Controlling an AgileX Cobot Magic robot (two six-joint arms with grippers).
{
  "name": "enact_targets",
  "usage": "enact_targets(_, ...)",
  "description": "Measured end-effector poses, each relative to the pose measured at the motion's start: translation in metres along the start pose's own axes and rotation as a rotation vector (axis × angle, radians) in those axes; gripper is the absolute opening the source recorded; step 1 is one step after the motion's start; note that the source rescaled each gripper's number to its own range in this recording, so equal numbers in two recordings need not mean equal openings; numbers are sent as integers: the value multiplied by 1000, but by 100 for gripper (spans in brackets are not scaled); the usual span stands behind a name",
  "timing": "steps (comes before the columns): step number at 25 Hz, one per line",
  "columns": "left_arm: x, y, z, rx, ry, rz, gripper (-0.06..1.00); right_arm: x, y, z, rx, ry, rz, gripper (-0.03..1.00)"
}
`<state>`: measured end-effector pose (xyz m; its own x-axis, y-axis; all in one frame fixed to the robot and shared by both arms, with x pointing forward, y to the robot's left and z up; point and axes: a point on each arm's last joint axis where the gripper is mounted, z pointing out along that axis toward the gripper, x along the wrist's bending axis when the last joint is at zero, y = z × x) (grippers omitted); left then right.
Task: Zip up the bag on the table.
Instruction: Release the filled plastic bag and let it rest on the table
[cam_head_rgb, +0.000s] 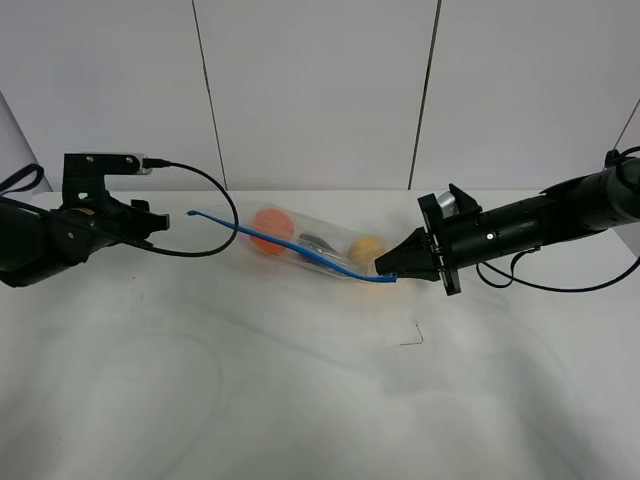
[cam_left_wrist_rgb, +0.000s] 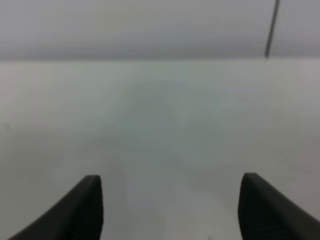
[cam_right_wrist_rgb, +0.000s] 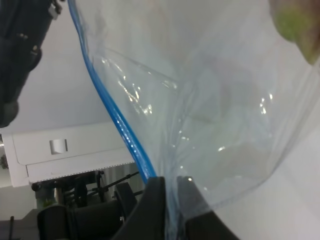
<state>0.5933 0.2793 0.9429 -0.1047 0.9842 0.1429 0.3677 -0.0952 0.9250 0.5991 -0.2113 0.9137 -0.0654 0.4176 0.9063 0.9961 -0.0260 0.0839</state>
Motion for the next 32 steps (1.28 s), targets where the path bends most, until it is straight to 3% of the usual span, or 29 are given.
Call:
enact_targets(4, 9, 20, 1, 222, -139, -7, 90, 0, 0, 0, 0, 0, 3, 1)
enact_targets(9, 6, 36, -6, 561, -381, -38, 90, 0, 0, 0, 0, 0, 3, 1)
enact_targets(11, 6, 43, -11, 662, -410, -73, 90, 0, 0, 0, 0, 0, 3, 1)
enact_targets(13, 9, 50, -16, 759, -383, -101, 90, 0, 0, 0, 0, 0, 3, 1)
enact_targets(19, 26, 62, -27, 962, -211, -103, 90, 0, 0, 0, 0, 0, 3, 1)
enact_targets(25, 31, 59, -41, 1130, -194, -39, 90, 0, 0, 0, 0, 0, 4, 1)
enact_targets(32, 34, 52, -60, 1142, -198, -8, 90, 0, 0, 0, 0, 0, 4, 1)
